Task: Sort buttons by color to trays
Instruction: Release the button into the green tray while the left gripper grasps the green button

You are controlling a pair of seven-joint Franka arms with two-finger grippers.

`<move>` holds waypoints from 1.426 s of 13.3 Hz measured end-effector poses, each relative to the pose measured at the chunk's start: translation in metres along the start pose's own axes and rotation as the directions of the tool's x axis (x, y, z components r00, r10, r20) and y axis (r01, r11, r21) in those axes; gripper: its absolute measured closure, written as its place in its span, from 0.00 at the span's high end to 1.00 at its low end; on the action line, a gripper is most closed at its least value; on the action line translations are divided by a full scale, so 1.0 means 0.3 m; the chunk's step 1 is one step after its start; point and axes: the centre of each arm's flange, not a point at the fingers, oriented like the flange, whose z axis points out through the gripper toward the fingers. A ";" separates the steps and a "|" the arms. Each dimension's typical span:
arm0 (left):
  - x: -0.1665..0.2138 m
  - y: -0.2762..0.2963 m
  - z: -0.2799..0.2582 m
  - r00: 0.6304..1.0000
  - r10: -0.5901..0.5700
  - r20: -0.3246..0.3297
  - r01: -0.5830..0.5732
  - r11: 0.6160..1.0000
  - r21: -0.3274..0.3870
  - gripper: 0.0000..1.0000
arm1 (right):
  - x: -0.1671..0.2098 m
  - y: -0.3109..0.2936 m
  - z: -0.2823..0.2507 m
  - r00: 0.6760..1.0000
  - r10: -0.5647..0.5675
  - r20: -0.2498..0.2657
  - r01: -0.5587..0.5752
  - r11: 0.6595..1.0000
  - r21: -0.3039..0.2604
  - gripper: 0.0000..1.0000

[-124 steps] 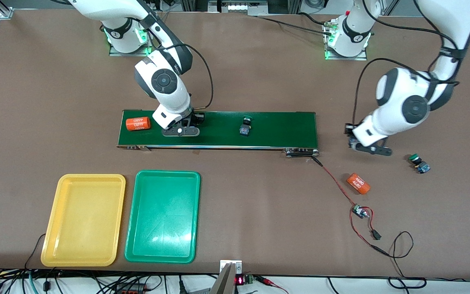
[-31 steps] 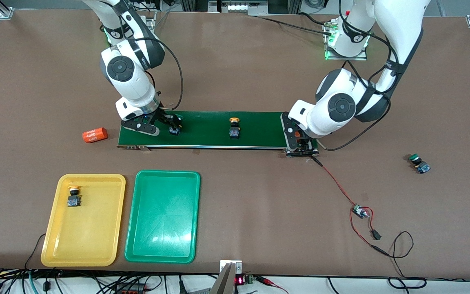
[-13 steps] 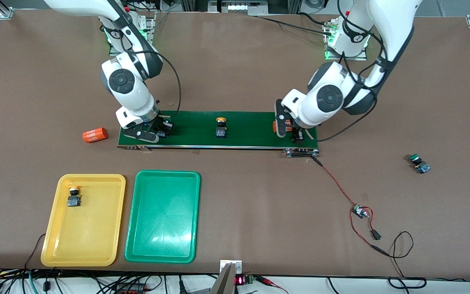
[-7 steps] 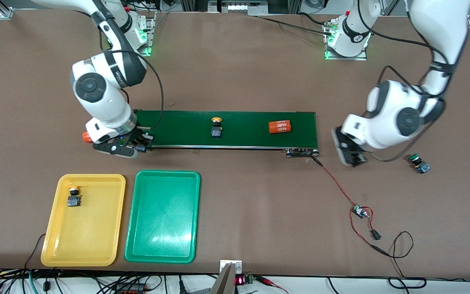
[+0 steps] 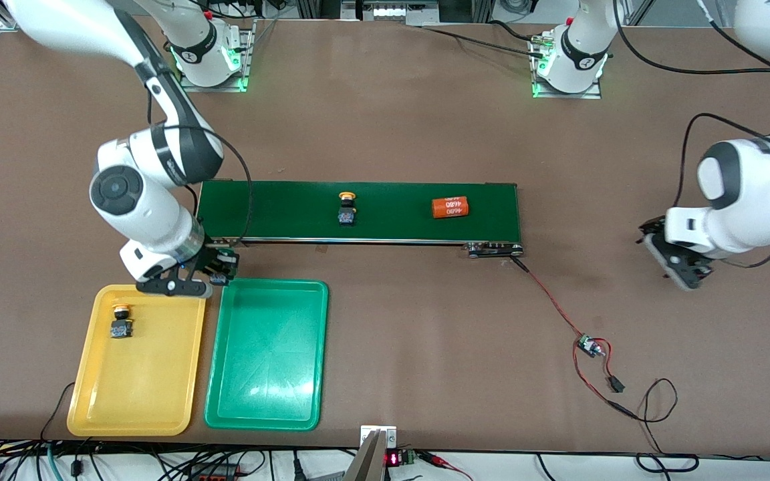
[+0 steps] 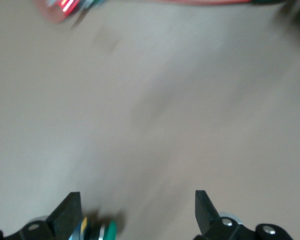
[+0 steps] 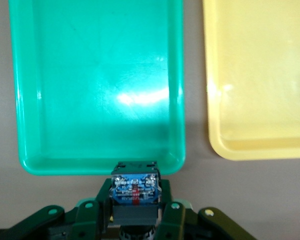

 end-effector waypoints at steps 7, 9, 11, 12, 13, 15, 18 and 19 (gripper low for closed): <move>-0.083 -0.040 0.080 0.644 -0.763 0.058 0.763 0.646 0.022 1.00 | 0.110 -0.139 0.226 0.998 -0.032 -0.054 0.035 0.998 0.057 0.41; -0.120 -0.077 0.109 0.605 -0.795 0.037 0.793 0.606 0.057 1.00 | 0.127 -0.106 0.314 0.996 -0.026 -0.082 0.032 0.998 0.062 0.41; -0.176 -0.119 0.141 0.581 -0.814 0.022 0.812 0.581 0.063 1.00 | 0.132 -0.082 0.375 0.996 -0.020 -0.088 0.026 0.998 0.062 0.41; -0.193 -0.132 0.162 0.573 -0.819 0.017 0.817 0.573 0.063 1.00 | 0.132 -0.077 0.391 0.996 -0.018 -0.084 0.023 0.998 0.060 0.41; -0.200 -0.140 0.179 0.566 -0.824 0.010 0.822 0.565 0.063 1.00 | 0.133 -0.070 0.403 0.996 -0.016 -0.083 0.021 0.998 0.057 0.41; -0.210 -0.145 0.213 0.531 -0.847 0.013 0.845 0.531 0.063 1.00 | 0.142 -0.070 0.415 0.992 -0.023 -0.121 0.032 0.997 0.073 0.47; -0.227 -0.151 0.243 0.505 -0.863 0.023 0.861 0.505 0.062 1.00 | 0.145 -0.073 0.436 0.988 -0.039 -0.152 0.053 0.995 0.086 0.73; -0.231 -0.153 0.249 0.500 -0.865 0.025 0.863 0.501 0.062 1.00 | 0.144 -0.075 0.437 0.988 -0.042 -0.152 0.055 0.995 0.086 0.80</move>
